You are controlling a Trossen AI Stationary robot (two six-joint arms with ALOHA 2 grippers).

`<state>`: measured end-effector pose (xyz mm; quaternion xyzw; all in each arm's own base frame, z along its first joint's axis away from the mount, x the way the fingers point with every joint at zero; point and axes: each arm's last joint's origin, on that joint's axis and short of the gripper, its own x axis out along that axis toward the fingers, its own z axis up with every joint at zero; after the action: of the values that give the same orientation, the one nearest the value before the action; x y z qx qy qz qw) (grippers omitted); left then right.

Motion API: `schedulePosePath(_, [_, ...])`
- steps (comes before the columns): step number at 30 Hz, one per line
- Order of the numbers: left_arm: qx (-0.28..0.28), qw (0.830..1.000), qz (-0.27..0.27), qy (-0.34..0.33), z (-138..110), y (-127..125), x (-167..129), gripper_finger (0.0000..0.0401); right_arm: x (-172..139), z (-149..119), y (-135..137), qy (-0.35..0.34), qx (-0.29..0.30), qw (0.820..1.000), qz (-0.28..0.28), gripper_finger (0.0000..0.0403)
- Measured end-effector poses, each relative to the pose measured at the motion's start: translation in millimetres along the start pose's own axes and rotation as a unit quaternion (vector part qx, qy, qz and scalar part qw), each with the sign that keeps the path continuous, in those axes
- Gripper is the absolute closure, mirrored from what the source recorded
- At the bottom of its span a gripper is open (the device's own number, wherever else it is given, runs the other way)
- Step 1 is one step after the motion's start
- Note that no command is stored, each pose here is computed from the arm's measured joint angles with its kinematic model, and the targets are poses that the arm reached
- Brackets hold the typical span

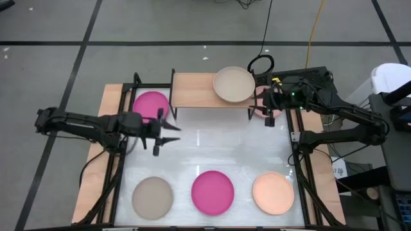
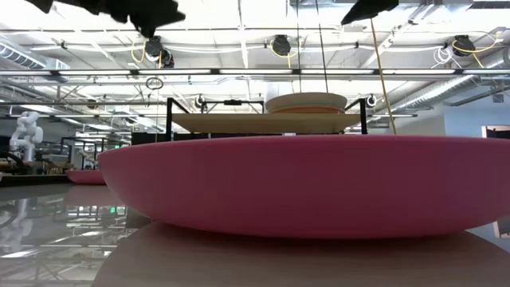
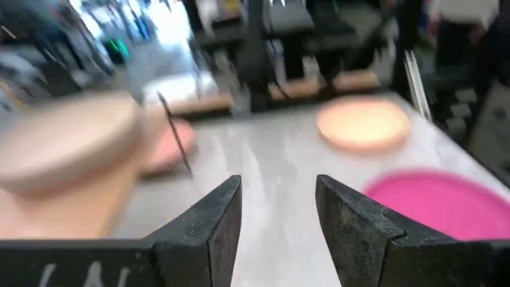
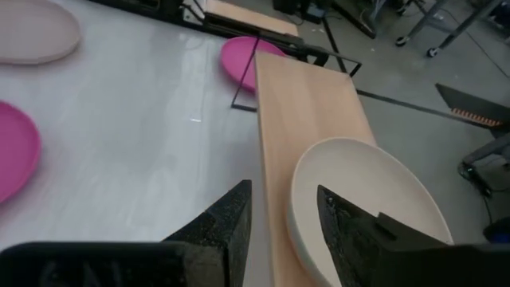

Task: Place and stack plates onto a shelf
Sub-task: Stack the light brown plate on top of the light brown plate on the shelf

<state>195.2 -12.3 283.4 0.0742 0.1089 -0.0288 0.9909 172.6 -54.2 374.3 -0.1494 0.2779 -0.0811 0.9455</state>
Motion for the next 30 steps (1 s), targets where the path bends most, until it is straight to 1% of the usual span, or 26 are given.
schedulePosePath(3, [-0.017,0.998,-0.023,0.051,-10,-8,6,0.0233,2,0,1,0.003,-0.001,1.000,0.003,0.0275])
schedulePosePath(6, [-0.044,0.994,-0.031,0.100,-20,-14,10,0.0233,5,0,1,0.007,-0.001,1.000,0.005,0.0275])
schedulePosePath(8, [-0.060,0.987,-0.019,0.145,-29,-16,12,0.0233,7,0,0,0.008,-0.001,1.000,0.005,0.0275])
schedulePosePath(10, [-0.072,0.977,0.003,0.198,-40,-16,11,0.0233,10,0,0,0.011,0.000,1.000,0.007,0.0275])
schedulePosePath(13, [-0.093,0.952,0.050,0.287,-57,-15,6,0.0233,14,0,0,0.017,0.000,1.000,0.009,0.0275])
schedulePosePath(15, [-0.118,0.927,0.088,0.345,-68,-13,2,0.0233,17,0,0,0.022,0.000,1.000,0.009,0.0275])
schedulePosePath(17, [-0.138,0.895,0.132,0.403,-80,-10,-2,0.0233,21,0,0,0.027,0.000,1.000,0.011,0.0275])
schedulePosePath(19, [-0.145,0.866,0.172,0.447,-90,-8,-3,0.0233,25,0,0,0.029,0.000,1.000,0.012,0.0275])
schedulePosePath(21, [-0.145,0.845,0.195,0.477,-98,-4,0,0.0233,29,0,0,0.032,0.000,0.999,0.013,0.0275])
schedulePosePath(26, [-0.127,0.812,0.240,0.517,-113,6,10,0.0233,38,0,0,0.043,0.003,0.999,0.018,0.0275])
schedulePosePath(28, [-0.129,0.800,0.247,0.531,-119,10,13,0.0233,40,-1,0,0.047,0.009,0.999,0.019,0.0275])
schedulePosePath(29, [-0.134,0.798,0.238,0.538,-121,11,15,0.0233,41,-1,0,0.048,0.012,0.999,0.019,0.0275])
schedulePosePath(30, [-0.147,0.801,0.213,0.541,-122,10,17,0.0233,42,-1,0,0.049,0.013,0.998,0.020,0.0275])
